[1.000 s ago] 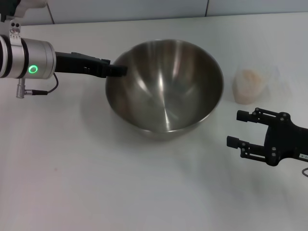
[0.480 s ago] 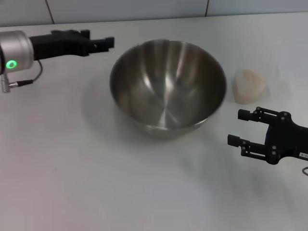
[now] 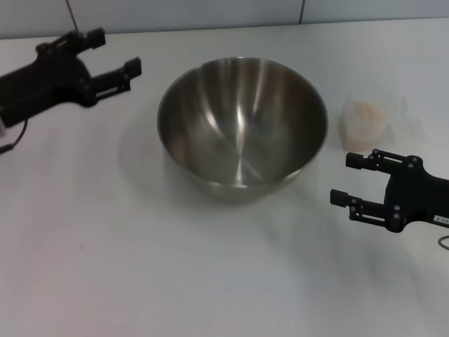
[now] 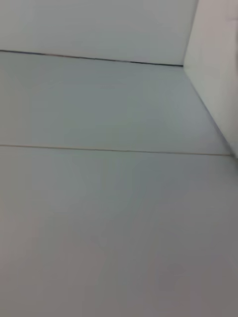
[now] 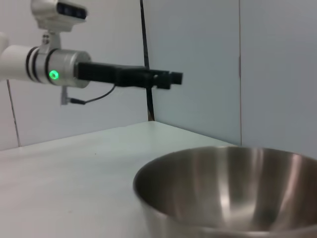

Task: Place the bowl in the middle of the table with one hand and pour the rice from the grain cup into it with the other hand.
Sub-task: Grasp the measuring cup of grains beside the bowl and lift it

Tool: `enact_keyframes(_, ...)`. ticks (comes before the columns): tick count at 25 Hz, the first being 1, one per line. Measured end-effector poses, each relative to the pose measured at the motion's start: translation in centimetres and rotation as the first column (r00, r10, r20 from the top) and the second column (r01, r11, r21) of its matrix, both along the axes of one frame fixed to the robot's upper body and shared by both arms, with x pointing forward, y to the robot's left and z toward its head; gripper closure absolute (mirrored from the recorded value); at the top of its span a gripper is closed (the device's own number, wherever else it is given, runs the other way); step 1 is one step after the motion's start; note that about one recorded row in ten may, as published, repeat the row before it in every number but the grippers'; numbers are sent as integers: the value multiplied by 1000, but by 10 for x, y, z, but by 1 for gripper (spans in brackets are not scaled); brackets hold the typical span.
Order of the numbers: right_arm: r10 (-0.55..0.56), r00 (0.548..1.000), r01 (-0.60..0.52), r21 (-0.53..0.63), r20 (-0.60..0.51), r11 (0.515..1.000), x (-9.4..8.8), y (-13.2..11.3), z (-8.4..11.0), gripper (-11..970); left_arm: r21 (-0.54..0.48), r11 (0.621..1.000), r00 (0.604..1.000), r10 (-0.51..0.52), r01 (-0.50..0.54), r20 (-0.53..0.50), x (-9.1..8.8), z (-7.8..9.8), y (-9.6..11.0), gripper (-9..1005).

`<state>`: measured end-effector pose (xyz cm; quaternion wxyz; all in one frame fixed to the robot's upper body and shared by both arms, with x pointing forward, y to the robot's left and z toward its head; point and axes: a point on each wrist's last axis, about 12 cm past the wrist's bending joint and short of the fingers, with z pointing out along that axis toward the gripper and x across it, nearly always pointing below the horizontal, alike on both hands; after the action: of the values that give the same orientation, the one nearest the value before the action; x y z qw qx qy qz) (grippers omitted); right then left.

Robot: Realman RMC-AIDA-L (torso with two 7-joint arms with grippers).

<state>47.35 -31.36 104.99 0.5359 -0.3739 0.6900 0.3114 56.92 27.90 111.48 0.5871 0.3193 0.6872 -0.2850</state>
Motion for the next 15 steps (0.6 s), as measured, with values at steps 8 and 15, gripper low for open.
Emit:
enact_keyframes(8,-47,999,47,0,-5,999,6,0,-3,350,28,990,990,-139,139,-13,-34,-14,12,157)
enact_keyframes(15,-127,992,127,23,6,992,8,1,-11,353,-33,968,968,-249,248,-26,-58,-12,25,158)
